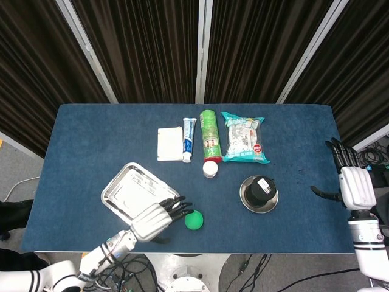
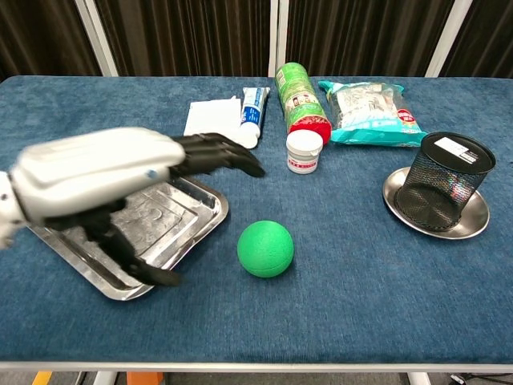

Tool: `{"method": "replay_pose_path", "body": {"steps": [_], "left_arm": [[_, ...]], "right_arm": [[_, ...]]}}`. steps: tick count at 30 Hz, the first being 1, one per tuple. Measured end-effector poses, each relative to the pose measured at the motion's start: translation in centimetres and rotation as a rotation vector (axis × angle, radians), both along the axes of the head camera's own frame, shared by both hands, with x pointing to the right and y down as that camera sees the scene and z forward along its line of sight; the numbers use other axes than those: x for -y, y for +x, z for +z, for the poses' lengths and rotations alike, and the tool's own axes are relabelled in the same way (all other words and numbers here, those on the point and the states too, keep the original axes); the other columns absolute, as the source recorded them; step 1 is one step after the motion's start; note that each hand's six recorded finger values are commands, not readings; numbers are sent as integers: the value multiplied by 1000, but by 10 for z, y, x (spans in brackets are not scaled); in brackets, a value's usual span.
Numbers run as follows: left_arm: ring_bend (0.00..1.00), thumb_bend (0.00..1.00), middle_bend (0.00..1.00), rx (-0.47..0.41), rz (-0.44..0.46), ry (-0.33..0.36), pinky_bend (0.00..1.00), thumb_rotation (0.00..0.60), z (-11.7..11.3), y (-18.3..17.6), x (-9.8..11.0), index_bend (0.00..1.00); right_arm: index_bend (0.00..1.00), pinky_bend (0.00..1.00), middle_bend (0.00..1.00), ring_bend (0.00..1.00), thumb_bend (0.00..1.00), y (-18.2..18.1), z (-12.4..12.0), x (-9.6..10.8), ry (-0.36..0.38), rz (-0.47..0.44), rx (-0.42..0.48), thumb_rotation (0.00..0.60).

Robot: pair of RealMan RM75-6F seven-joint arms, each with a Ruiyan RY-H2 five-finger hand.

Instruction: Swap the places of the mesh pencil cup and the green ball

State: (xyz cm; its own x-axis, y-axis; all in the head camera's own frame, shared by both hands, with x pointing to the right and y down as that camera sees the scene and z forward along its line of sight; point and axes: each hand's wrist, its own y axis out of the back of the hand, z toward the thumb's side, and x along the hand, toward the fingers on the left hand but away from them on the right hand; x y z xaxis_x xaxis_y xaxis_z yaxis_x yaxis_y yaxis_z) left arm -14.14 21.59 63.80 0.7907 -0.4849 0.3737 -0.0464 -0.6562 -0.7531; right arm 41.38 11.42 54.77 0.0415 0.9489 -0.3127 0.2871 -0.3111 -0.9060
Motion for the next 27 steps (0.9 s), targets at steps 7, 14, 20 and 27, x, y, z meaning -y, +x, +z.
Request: {"method": "replay_pose_path", "body": {"steps": [7, 14, 20, 27], "left_arm": [[0, 92, 76, 1, 49, -3, 204, 600, 19, 30, -2, 121], [0, 95, 89, 43, 112, 25, 213, 600, 35, 51, -2, 121], [15, 117, 107, 79, 122, 69, 234, 600, 45, 56, 1, 131], [77, 126, 161, 81, 131, 88, 310, 600, 50, 60, 1, 195]], "right_arm": [[0, 20, 4, 0, 0, 1, 4, 0, -8, 7, 10, 600], [0, 20, 4, 0, 0, 9, 8, -3, -19, 28, 14, 600], [0, 21, 5, 0, 0, 16, 11, -6, -26, 40, 22, 600], [0, 21, 6, 0, 0, 22, 16, -8, -36, 57, 30, 600]]}}
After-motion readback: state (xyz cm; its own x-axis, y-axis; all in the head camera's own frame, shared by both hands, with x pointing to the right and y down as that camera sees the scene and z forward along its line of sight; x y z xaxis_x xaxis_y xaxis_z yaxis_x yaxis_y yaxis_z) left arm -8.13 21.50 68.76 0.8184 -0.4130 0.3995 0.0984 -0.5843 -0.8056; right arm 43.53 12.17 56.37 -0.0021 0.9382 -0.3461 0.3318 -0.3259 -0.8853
